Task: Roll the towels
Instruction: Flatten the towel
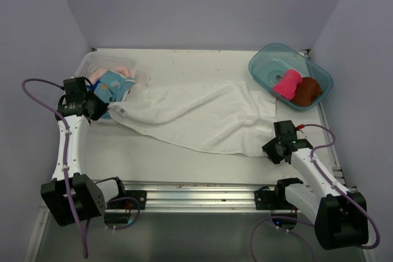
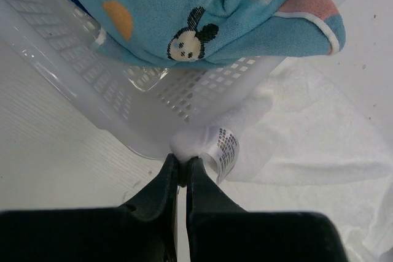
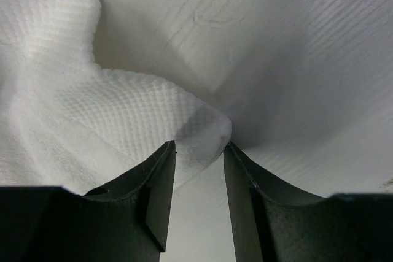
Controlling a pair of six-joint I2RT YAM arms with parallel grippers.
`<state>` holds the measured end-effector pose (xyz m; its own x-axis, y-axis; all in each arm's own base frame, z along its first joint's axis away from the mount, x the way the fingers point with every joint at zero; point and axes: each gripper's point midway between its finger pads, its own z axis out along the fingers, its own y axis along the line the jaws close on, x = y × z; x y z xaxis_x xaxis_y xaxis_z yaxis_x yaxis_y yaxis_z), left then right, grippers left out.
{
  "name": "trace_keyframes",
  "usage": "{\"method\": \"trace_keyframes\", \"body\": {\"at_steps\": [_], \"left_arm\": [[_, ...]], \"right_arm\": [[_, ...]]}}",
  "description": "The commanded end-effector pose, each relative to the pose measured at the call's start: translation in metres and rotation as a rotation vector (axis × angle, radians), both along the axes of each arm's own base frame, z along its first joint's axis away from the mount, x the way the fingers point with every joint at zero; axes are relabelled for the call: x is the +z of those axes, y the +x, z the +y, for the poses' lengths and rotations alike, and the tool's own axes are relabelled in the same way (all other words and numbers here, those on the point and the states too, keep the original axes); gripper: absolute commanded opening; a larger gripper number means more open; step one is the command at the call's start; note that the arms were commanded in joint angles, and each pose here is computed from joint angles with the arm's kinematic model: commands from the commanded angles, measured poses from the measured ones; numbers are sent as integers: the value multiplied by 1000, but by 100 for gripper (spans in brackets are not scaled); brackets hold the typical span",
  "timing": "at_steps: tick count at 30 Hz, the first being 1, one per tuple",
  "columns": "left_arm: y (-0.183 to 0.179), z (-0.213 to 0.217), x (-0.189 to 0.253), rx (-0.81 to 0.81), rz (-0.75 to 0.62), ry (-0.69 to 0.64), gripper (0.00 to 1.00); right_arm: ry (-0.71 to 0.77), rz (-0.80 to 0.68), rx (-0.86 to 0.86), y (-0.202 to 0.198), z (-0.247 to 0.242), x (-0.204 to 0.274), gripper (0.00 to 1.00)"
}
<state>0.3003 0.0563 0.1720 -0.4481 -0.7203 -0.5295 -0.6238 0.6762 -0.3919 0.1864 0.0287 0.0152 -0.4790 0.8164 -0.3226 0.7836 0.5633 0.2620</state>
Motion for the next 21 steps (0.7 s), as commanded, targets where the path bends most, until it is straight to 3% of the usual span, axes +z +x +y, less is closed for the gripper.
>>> {"method": "trace_keyframes", "body": {"at_steps": [1, 5, 8, 13, 14, 16, 21], "left_arm": [[10, 3, 20, -17, -80, 22, 0], [10, 3, 20, -18, -80, 20, 0], [11, 2, 19, -22, -81, 16, 0], [11, 1, 18, -27, -80, 16, 0], [10, 0, 16, -28, -76, 14, 0], [9, 0, 15, -30, -72, 10, 0], [11, -2, 15, -38, -77, 6, 0]], "right_arm": [[-12, 16, -43, -6, -5, -13, 42], [-6, 24, -81, -13, -6, -18, 54], [-16, 35, -85, -13, -8, -20, 53], [5, 33, -70, -10, -3, -29, 26], [2, 39, -69, -12, -4, -32, 13], [-15, 27, -76, -10, -7, -28, 0], [-91, -87, -73, 6, -21, 19, 0]]}}
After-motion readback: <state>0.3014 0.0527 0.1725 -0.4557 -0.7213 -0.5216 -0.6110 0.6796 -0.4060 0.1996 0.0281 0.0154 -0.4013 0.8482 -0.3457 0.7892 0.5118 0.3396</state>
